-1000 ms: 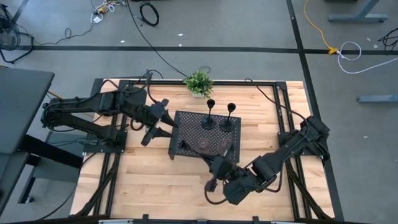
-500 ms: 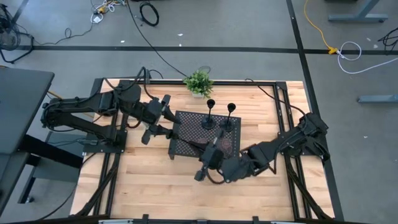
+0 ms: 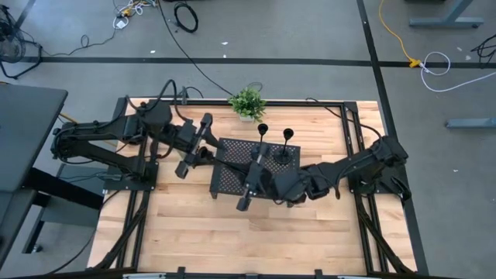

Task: Pick & Place candle stick holders
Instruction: Put the black candle holder on the shelf

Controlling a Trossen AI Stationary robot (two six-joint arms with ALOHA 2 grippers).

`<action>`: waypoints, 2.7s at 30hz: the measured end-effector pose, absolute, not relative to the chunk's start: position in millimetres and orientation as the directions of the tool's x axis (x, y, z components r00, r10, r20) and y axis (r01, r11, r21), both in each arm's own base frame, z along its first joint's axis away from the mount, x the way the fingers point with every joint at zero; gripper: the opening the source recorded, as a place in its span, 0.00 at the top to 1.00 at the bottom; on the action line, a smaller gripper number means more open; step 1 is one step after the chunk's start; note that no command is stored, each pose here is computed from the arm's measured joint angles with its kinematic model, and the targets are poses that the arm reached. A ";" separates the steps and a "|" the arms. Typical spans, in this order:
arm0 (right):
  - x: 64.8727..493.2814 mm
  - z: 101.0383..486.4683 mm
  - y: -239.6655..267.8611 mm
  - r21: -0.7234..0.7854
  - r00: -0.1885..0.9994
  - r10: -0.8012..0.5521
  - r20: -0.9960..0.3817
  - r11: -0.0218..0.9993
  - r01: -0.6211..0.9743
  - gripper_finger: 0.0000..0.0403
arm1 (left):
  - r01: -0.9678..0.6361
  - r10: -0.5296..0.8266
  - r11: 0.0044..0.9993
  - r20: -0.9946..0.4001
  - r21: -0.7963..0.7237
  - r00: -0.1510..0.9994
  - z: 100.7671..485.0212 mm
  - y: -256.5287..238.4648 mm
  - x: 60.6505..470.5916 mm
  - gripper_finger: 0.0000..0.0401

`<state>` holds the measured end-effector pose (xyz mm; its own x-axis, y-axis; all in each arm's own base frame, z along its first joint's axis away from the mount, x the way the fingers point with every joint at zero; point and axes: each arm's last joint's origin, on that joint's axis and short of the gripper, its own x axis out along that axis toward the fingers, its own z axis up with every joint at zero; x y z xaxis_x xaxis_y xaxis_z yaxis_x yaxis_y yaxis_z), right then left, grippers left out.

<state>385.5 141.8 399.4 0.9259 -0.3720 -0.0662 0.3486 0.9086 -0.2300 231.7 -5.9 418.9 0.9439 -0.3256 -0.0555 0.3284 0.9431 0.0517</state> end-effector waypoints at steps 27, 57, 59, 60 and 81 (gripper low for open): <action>398.1 400.8 110.7 -0.218 0.945 -0.320 -0.063 0.929 0.300 1.00 | 0.330 -0.338 0.939 0.077 0.102 0.938 432.3 -6.2 231.5 0.76; 389.7 393.9 125.3 -0.298 0.906 -0.408 -0.117 0.884 0.360 0.75 | 0.248 -0.253 0.965 0.057 0.084 0.966 430.2 3.0 232.3 0.97; 385.9 391.6 127.2 -0.325 0.889 -0.435 -0.143 0.869 0.372 0.71 | 0.215 -0.219 0.973 0.036 0.078 0.975 428.1 6.5 232.5 0.97; 383.7 390.7 128.3 -0.331 0.879 -0.451 -0.154 0.862 0.384 0.69 | 0.202 -0.205 0.976 0.023 0.076 0.979 426.8 8.3 232.5 0.97; 329.9 372.5 159.6 -0.369 0.741 -0.606 -0.290 0.785 0.498 0.56 | -0.002 0.005 1.000 -0.208 0.014 0.978 392.6 55.8 250.9 0.97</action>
<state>329.9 159.6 372.5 0.7408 -0.6061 -0.2898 0.4979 0.7849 -0.3688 250.9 55.8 392.6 0.9781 0.0050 -0.2079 -0.0022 0.9999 0.0136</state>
